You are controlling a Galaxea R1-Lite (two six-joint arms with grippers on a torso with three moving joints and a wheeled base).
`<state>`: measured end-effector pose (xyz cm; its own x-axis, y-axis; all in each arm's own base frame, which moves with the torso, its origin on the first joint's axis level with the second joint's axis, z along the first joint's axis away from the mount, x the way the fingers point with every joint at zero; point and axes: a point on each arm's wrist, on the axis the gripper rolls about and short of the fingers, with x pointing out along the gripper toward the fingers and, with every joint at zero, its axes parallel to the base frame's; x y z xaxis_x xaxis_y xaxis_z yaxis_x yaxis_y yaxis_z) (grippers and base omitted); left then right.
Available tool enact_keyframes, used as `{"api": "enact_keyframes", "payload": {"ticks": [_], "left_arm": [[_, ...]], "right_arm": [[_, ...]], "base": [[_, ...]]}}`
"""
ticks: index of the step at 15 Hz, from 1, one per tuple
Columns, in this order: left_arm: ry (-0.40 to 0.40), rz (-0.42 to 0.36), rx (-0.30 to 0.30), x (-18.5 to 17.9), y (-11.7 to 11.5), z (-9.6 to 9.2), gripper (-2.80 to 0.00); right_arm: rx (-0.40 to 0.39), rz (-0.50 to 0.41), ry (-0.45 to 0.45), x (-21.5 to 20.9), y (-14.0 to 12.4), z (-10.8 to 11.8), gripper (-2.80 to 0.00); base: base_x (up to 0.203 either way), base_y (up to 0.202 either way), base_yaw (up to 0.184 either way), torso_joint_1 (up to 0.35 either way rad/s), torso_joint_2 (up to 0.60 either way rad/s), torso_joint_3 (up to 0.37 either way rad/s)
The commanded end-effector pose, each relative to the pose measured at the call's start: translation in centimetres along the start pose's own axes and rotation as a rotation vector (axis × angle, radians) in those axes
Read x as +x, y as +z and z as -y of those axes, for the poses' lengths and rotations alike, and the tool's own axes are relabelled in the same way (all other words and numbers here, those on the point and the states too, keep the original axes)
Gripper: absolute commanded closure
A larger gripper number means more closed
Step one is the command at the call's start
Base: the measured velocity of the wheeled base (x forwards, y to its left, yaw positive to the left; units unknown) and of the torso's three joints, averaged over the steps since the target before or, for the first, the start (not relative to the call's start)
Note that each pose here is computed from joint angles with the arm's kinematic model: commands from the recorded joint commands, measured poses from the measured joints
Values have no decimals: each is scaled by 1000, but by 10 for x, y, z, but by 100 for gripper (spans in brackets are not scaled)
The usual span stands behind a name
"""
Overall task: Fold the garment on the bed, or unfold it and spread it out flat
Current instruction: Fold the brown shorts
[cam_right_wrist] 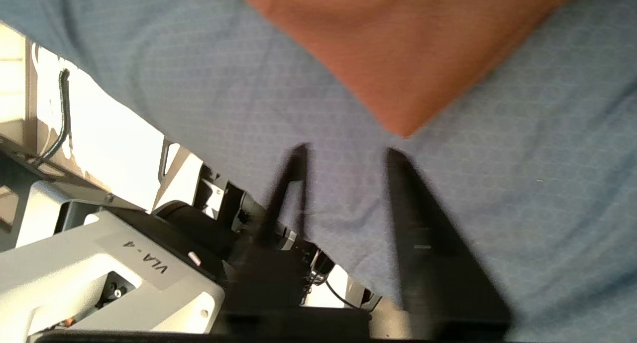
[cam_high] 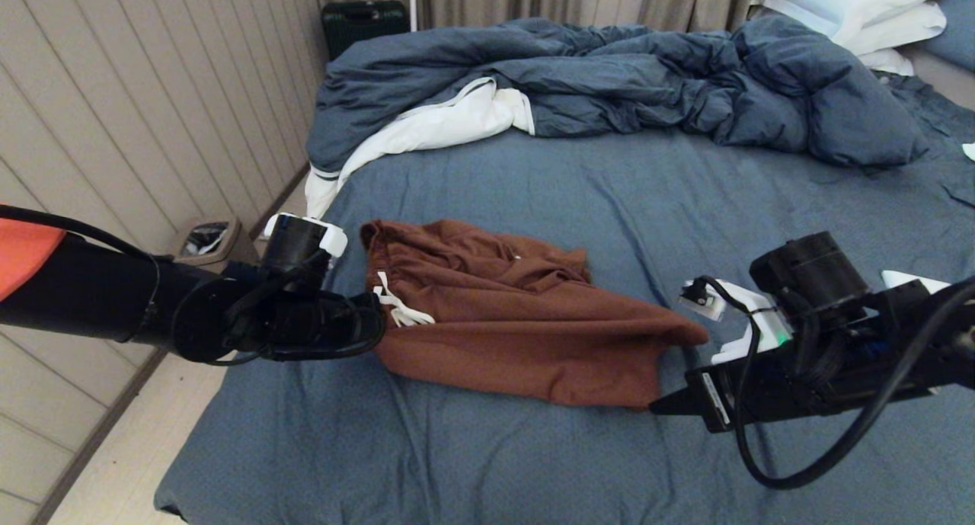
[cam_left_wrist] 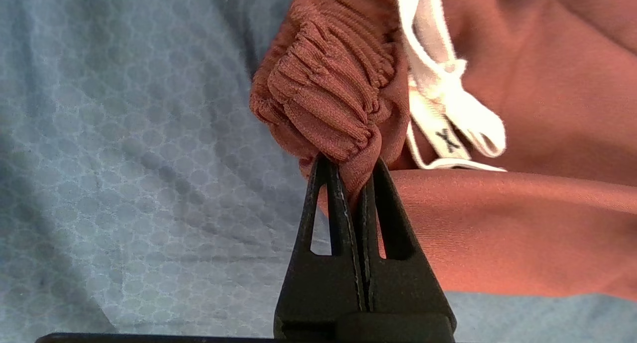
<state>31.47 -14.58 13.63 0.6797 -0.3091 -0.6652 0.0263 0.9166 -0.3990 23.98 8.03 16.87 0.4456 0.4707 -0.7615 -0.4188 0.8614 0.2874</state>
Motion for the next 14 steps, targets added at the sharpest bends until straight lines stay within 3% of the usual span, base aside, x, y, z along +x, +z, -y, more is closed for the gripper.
{"api": "enact_keyframes", "payload": {"ticks": [1, 9, 14], "left_arm": [[7, -10, -5, 3, -3, -2, 0], [16, -27, -11, 10, -6, -4, 0], [20, -32, -14, 14, -6, -4, 0]], "right_arm": [[9, -12, -3, 3, 2, 1, -280], [57, -135, -62, 46, 6, 18, -280], [66, -143, -96, 55, 11, 27, -280]], "base": [[0, 0, 0, 0, 0, 0], [0, 0, 0, 0, 0, 0], [0, 0, 0, 0, 0, 0]]}}
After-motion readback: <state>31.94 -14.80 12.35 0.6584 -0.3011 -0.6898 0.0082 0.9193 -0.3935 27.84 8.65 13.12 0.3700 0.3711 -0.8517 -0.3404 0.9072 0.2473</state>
